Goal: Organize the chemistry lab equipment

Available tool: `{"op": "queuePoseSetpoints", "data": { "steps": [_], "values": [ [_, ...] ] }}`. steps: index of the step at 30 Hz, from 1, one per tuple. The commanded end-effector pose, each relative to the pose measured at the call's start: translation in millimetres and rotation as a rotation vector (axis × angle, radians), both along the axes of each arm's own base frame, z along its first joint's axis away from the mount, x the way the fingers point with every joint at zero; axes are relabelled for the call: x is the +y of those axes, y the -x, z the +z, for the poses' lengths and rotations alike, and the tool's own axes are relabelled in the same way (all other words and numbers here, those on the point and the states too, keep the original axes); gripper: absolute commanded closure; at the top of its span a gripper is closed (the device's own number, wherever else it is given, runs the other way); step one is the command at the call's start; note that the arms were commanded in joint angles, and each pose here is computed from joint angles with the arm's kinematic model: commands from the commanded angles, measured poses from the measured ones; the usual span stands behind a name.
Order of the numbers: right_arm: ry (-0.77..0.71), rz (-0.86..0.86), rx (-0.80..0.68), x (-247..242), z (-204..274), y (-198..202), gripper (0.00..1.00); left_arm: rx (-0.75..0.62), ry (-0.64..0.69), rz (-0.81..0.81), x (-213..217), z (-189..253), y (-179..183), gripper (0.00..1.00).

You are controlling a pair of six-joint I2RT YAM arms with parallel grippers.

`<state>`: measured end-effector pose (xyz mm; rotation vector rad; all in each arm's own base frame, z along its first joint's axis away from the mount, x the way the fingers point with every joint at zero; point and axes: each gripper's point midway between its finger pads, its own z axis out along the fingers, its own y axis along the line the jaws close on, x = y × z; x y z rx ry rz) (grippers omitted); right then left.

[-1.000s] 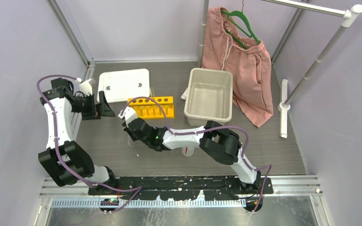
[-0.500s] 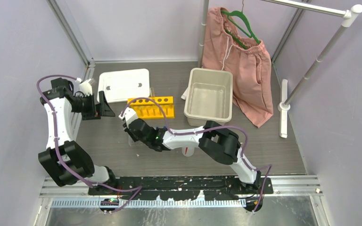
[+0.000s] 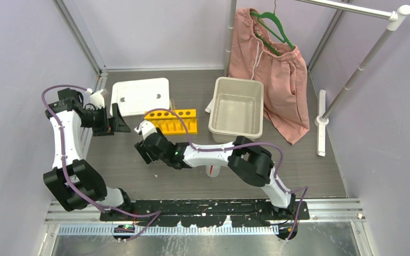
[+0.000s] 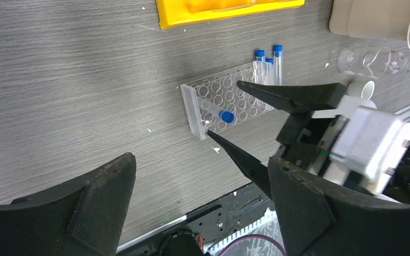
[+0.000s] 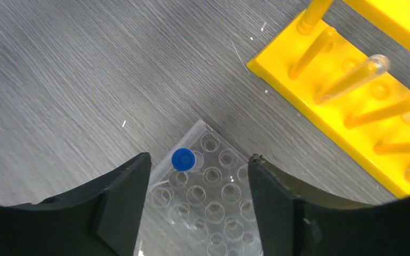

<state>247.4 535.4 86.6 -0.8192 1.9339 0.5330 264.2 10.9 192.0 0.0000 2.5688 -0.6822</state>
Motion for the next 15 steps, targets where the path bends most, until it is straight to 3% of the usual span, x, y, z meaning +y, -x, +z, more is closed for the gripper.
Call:
{"op": "queuePoseSetpoints", "data": {
  "steps": [1,5,11,15],
  "values": [
    [-0.169,-0.081,0.016,-12,108,-3,0.25,-0.065,-0.006,-0.015,-1,19,-4,0.06],
    [-0.152,-0.181,0.134,-50,104,-5,0.31,-0.075,-0.001,-0.02,-3,23,-1,0.06],
    [-0.059,-0.34,0.285,-114,80,-6,0.54,-0.076,0.0,-0.026,-5,26,1,0.06],
    [0.036,-0.378,0.314,-146,66,3,0.57,-0.076,-0.005,-0.027,-4,27,2,0.06]
  ]
}}
